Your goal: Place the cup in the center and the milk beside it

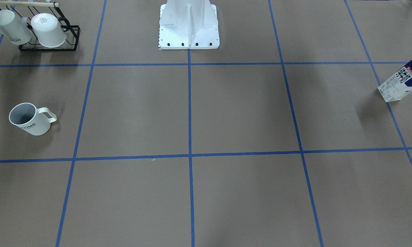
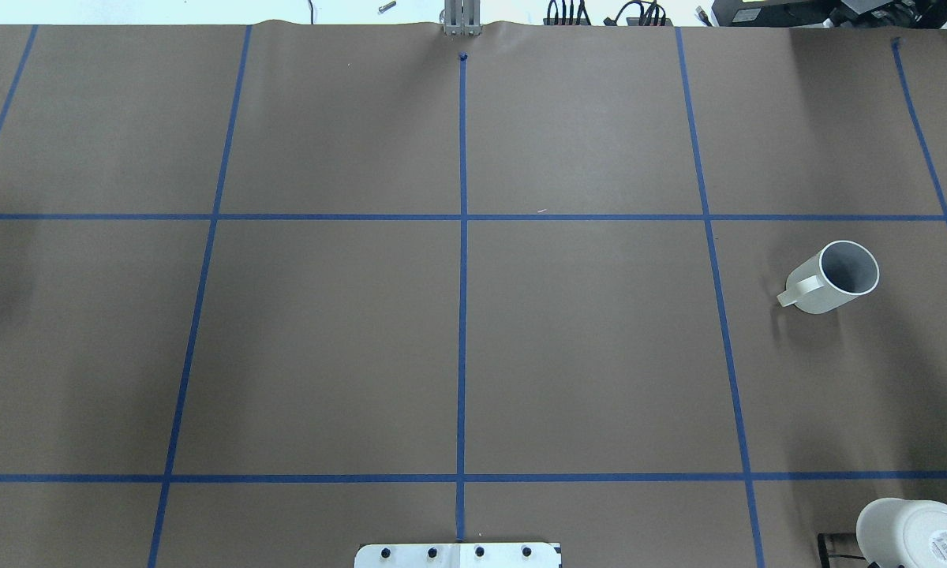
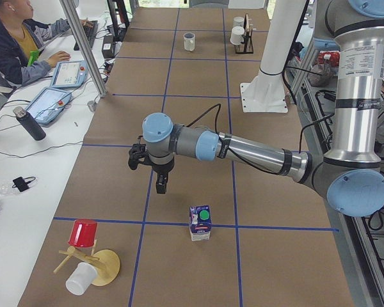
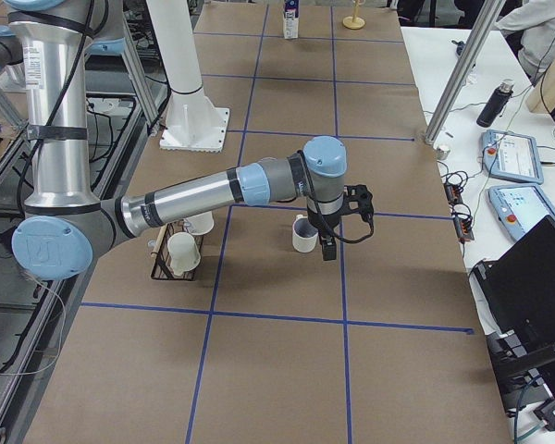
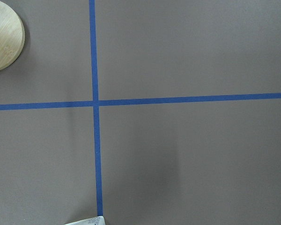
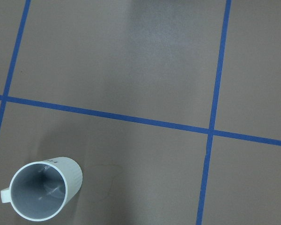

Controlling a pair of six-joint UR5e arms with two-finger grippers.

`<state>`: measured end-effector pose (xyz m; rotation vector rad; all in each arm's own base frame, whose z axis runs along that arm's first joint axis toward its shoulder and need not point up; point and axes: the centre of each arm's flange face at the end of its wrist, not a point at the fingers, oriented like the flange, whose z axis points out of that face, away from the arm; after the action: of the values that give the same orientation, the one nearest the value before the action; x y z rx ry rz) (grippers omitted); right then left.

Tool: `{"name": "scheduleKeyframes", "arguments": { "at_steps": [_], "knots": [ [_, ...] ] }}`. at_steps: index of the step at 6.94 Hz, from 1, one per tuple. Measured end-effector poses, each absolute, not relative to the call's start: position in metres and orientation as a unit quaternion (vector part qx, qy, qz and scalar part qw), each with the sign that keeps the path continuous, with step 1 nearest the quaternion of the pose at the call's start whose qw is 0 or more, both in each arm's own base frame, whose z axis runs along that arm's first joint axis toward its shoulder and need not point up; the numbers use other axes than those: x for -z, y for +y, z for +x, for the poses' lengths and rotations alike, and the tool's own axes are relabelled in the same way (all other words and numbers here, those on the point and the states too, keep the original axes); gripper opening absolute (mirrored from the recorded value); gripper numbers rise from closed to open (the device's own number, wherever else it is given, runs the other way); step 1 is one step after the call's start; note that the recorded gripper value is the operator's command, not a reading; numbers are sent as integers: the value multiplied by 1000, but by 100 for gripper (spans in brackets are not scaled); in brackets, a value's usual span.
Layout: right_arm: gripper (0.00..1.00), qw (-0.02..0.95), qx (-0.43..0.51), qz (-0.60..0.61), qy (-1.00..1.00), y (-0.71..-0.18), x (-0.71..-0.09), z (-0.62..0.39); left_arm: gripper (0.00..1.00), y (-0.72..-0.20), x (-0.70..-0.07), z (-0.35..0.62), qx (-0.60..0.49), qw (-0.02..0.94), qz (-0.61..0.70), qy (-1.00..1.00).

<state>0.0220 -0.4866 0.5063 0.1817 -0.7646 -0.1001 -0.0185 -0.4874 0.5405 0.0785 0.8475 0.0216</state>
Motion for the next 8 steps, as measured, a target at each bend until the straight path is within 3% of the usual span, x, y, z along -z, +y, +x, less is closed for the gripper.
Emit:
{"name": "scheduleKeyframes", "arguments": {
  "at_steps": [4,8],
  "knots": [
    [100,908,60,71,-408,-477,-508,5,99,-486,-544,-19,-8,912,35,408],
    [100,918,73,16,-390,-486,-522,-72,99,-486,-542,-19,-8,912,37,409]
  ]
}}
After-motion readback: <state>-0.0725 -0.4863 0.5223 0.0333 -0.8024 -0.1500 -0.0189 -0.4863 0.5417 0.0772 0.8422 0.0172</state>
